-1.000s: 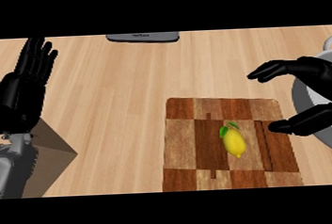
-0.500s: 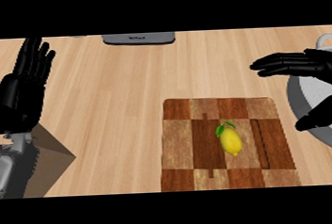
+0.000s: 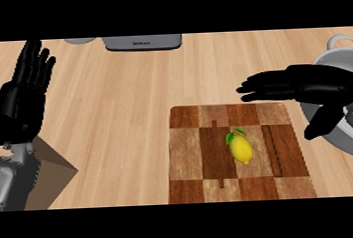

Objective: Pick the lemon from the cutting board and place it in the pot

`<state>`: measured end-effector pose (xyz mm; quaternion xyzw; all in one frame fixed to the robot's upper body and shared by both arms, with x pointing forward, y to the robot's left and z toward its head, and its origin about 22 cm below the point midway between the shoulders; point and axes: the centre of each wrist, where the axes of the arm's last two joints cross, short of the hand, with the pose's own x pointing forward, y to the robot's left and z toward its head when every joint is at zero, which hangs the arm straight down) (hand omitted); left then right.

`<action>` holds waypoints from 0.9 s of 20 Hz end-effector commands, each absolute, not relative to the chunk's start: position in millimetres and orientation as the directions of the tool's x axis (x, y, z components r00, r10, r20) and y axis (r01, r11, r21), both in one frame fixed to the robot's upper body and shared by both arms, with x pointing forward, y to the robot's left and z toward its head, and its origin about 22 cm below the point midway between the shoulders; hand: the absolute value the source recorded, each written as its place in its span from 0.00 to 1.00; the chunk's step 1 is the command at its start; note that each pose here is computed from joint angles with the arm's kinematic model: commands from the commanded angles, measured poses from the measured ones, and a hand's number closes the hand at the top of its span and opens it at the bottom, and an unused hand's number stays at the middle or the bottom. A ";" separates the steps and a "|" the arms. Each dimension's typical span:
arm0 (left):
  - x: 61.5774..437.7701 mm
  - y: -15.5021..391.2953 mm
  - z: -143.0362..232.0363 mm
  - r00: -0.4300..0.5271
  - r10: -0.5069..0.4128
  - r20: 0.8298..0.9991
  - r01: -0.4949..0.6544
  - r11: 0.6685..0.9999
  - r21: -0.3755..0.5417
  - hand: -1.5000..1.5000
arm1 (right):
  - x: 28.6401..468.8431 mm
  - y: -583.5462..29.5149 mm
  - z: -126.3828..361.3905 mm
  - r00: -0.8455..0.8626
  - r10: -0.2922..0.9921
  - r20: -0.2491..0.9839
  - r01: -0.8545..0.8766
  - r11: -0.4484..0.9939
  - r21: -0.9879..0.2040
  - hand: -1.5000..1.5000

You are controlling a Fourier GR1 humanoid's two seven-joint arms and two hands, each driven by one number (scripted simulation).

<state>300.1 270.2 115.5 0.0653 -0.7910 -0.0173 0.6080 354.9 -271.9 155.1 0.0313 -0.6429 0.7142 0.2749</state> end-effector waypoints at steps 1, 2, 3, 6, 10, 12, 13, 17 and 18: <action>290.4 257.8 92.2 -0.187 -0.060 0.980 -0.096 0.995 0.043 0.50 | 351.2 -266.1 146.1 -0.845 0.334 0.417 -0.477 -0.120 -0.871 0.00; 307.6 255.0 96.7 -0.185 -0.048 0.982 -0.084 0.996 0.032 0.50 | 356.7 -247.7 133.4 -0.847 0.361 0.390 -0.467 -0.155 -0.871 0.00; 298.2 255.4 92.0 -0.193 -0.033 0.981 -0.061 0.998 0.021 0.50 | 360.9 -243.0 132.4 -0.838 0.375 0.398 -0.473 -0.134 -0.871 0.00; 301.6 261.4 77.9 -0.188 -0.053 0.981 -0.086 0.996 0.037 0.50 | 365.3 -246.2 118.9 -0.823 0.409 0.394 -0.494 -0.172 -0.852 0.00; 313.1 275.2 92.3 -0.200 -0.062 0.978 -0.107 0.993 0.042 0.50 | 353.8 -232.3 99.4 -0.824 0.402 0.399 -0.507 -0.211 -0.836 0.00; 306.2 282.4 89.4 -0.187 -0.036 0.982 -0.102 0.995 0.018 0.50 | 363.7 -245.5 100.2 -0.816 0.402 0.415 -0.521 -0.200 -0.830 0.00; 297.9 268.1 75.8 -0.177 -0.034 0.984 -0.098 0.995 0.016 0.50 | 353.6 -250.4 93.5 -0.827 0.390 0.405 -0.511 -0.220 -0.831 0.00; 297.7 280.3 89.5 -0.202 -0.048 0.978 -0.107 0.994 0.027 0.50 | 345.6 -237.1 87.8 -0.844 0.326 0.427 -0.501 -0.194 -0.843 0.00; 299.7 265.6 82.6 -0.182 -0.050 0.982 -0.105 0.994 0.031 0.50 | 339.7 -234.4 79.1 -0.842 0.329 0.428 -0.499 -0.172 -0.849 0.00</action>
